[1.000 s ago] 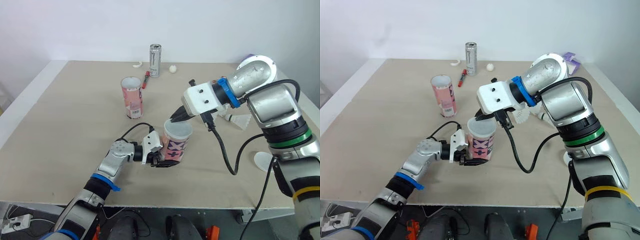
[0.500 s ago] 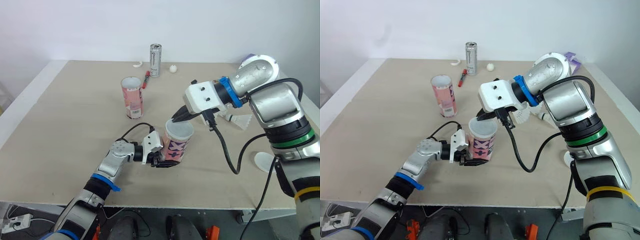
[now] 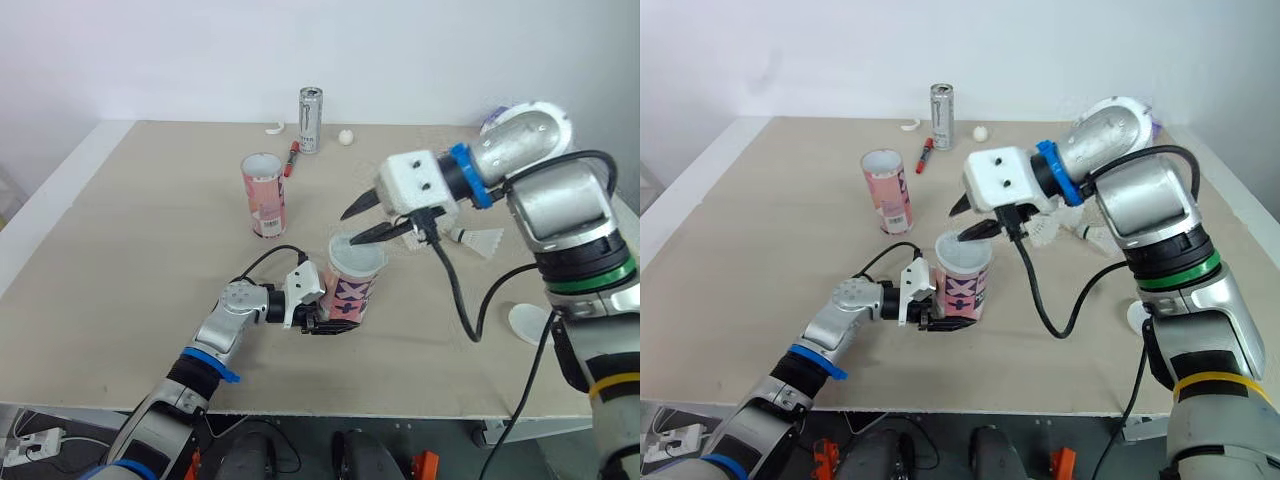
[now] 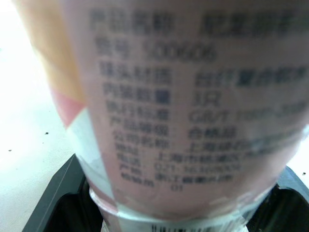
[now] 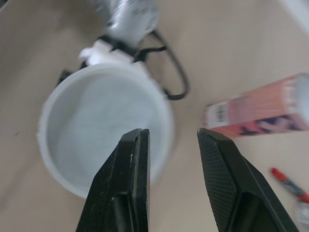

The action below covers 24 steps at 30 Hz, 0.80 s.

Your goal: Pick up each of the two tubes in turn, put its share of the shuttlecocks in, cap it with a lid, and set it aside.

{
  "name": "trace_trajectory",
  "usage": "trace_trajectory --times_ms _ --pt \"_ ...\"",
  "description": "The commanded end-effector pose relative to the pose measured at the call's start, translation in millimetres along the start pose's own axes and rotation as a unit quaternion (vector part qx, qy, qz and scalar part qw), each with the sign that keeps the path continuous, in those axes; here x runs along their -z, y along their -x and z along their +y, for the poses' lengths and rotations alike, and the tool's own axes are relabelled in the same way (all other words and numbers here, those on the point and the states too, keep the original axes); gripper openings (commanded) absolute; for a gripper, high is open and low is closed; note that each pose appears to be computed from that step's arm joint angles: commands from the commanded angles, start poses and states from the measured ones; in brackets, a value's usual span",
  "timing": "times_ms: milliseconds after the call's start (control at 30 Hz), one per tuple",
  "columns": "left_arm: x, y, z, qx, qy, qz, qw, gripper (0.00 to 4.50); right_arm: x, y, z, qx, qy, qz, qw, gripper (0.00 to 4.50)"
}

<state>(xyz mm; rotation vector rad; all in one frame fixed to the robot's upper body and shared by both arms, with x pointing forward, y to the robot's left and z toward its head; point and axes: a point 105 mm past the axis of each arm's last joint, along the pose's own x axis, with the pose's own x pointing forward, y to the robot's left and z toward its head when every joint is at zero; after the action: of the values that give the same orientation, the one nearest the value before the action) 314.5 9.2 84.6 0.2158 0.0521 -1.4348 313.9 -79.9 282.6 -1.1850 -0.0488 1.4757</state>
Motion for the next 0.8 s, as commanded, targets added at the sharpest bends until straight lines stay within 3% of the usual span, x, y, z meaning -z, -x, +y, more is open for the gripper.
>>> trace_trajectory --times_ms 33,133,233,300,633,800 --pt "27.0 9.8 0.4 -0.02 0.041 0.043 0.998 3.03 -13.6 31.8 -14.4 0.055 -0.039 -0.041 0.997 1.77" --pt "26.7 9.9 0.3 -0.021 0.041 0.042 0.998 3.03 -17.0 40.7 -9.9 0.058 -0.107 -0.078 0.989 1.77" --pt "25.6 9.7 0.9 -0.022 0.041 0.041 0.998 3.03 -19.9 34.7 5.4 0.04 -0.168 -0.11 0.979 0.94" --pt "24.4 9.5 0.8 -0.021 0.041 0.039 0.998 3.03 -14.8 25.0 18.2 0.03 -0.19 -0.104 0.976 0.05" --pt "23.1 9.1 -1.3 -0.016 0.039 0.038 0.998 3.03 0.0 -3.3 26.5 0.047 -0.228 -0.075 0.97 0.01" --pt "24.5 9.6 -1.5 -0.018 0.038 0.04 0.998 3.03 6.8 -16.7 39.7 0.005 -0.221 -0.036 0.975 0.01"
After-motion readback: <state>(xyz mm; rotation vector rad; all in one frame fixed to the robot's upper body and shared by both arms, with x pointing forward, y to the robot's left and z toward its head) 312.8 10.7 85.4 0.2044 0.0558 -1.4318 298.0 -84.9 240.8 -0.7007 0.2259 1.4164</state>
